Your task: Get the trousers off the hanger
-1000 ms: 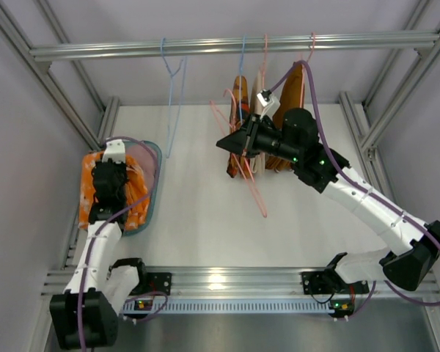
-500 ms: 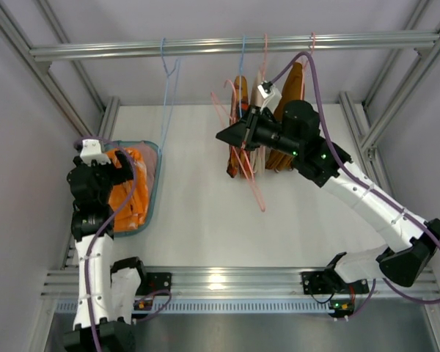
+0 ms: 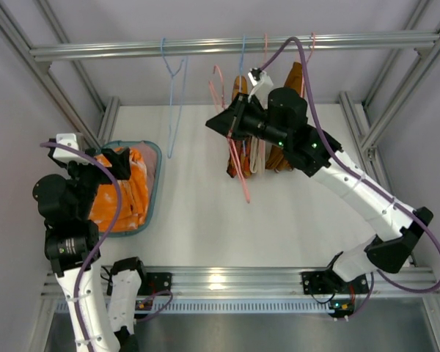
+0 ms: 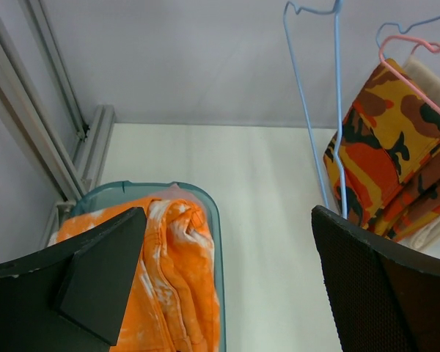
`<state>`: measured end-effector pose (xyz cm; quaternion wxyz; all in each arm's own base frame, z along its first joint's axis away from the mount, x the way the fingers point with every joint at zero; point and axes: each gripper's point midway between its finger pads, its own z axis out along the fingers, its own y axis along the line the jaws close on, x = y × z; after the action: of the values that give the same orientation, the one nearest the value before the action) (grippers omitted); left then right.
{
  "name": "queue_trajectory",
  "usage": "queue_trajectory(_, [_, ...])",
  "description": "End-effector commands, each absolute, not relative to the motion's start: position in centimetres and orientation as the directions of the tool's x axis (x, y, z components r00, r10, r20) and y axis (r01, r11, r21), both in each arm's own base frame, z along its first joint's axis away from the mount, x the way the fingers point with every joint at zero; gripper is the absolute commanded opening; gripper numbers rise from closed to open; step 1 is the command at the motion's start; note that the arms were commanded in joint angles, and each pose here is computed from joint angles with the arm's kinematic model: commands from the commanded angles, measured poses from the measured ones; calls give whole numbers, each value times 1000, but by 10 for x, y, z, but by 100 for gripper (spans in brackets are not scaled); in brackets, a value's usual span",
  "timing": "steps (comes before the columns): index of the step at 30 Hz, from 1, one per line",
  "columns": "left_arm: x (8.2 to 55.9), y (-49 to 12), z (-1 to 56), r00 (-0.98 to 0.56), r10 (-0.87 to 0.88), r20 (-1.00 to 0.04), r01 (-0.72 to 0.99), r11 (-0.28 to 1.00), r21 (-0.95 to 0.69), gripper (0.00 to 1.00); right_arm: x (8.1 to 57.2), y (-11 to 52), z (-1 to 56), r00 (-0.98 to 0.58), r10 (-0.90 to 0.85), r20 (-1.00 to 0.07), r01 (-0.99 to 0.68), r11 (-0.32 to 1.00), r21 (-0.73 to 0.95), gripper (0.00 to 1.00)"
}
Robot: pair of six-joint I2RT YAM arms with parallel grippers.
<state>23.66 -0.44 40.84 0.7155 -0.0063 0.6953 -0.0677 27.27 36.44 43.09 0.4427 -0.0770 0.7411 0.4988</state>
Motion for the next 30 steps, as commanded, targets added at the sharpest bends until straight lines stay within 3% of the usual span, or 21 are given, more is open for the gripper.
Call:
queue_trajectory(1, [232,-15,404,-12,-144,-990,134,980,-144,99,285,377,452,-582,382,-718,-540,480,692,0])
queue_trajectory(7, [227,-18,417,14,-164,-986,142,977,-161,99,321,393,458,-552,439,-709,-481,527,701,0])
queue_trajectory(22, [211,-21,417,44,-162,-986,138,978,-154,99,388,407,494,-400,498,-769,-559,532,636,0])
queue_trajectory(30, [209,-22,419,45,-173,-984,140,976,-165,99,419,406,477,-372,493,-787,-546,570,615,4])
